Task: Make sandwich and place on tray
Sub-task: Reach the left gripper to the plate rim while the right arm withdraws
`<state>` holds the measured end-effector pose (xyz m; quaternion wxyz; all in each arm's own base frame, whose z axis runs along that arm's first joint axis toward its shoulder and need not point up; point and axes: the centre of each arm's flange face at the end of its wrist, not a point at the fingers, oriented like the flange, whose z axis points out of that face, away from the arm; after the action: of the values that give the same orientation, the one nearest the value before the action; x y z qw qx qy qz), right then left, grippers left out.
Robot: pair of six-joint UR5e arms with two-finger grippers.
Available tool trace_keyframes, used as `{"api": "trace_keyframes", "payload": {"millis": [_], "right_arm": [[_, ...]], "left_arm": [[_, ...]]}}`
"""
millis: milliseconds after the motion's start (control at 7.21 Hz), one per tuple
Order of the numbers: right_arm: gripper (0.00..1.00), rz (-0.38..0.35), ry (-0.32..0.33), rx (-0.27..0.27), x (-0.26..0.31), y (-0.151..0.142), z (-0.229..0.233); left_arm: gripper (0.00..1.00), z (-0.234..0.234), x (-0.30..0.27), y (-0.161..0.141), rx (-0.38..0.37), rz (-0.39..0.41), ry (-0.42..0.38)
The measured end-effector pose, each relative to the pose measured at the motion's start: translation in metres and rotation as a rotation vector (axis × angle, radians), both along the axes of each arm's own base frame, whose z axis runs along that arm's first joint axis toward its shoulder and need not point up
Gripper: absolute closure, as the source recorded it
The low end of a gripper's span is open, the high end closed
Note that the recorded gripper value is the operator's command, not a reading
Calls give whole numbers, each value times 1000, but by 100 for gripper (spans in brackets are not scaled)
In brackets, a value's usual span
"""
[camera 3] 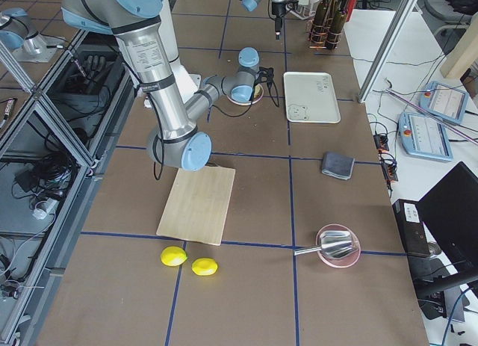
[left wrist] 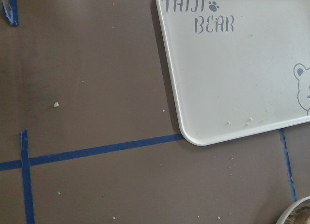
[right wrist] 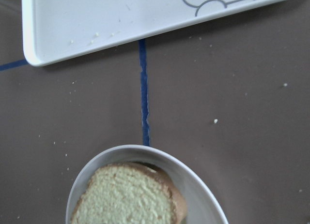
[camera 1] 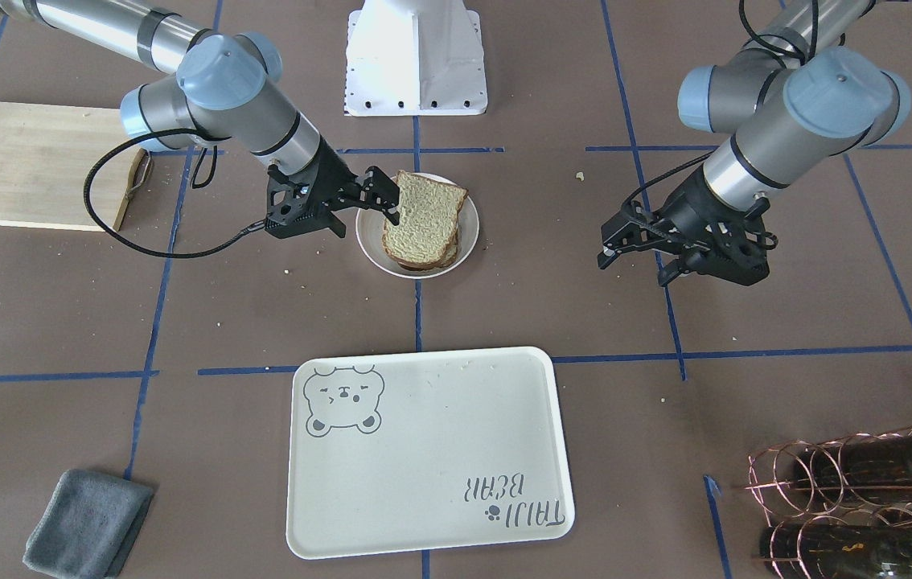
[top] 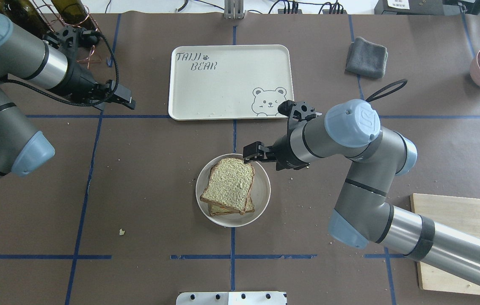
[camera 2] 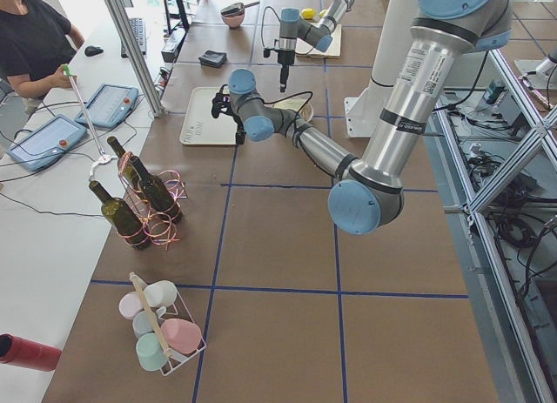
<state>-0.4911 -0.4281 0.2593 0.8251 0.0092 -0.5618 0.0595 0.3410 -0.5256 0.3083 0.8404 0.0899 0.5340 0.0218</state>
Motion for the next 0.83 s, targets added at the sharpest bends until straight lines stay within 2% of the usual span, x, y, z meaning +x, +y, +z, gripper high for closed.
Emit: {"api": "trace_keyframes", "payload": {"millis": [139,277,416,555,832], "right_arm": [[0,5,51,-36,22,-21,4],[0,-3,123,-47,43,-38,10],[0,-27,199,-31,61,-48,14],[0,-55,261,-2,78,-55,18],[0,-110,341,80,119,-64,46]], "left_arm": [[0,-10,27,14,-28,-24,-4],[4,-16,59,34,-53,-35,-10],[8,-19,88,54,-77,-37,-19],[20,-23,113,71,-96,-37,-35],[43,-29,158,106,-108,-24,-75]]}}
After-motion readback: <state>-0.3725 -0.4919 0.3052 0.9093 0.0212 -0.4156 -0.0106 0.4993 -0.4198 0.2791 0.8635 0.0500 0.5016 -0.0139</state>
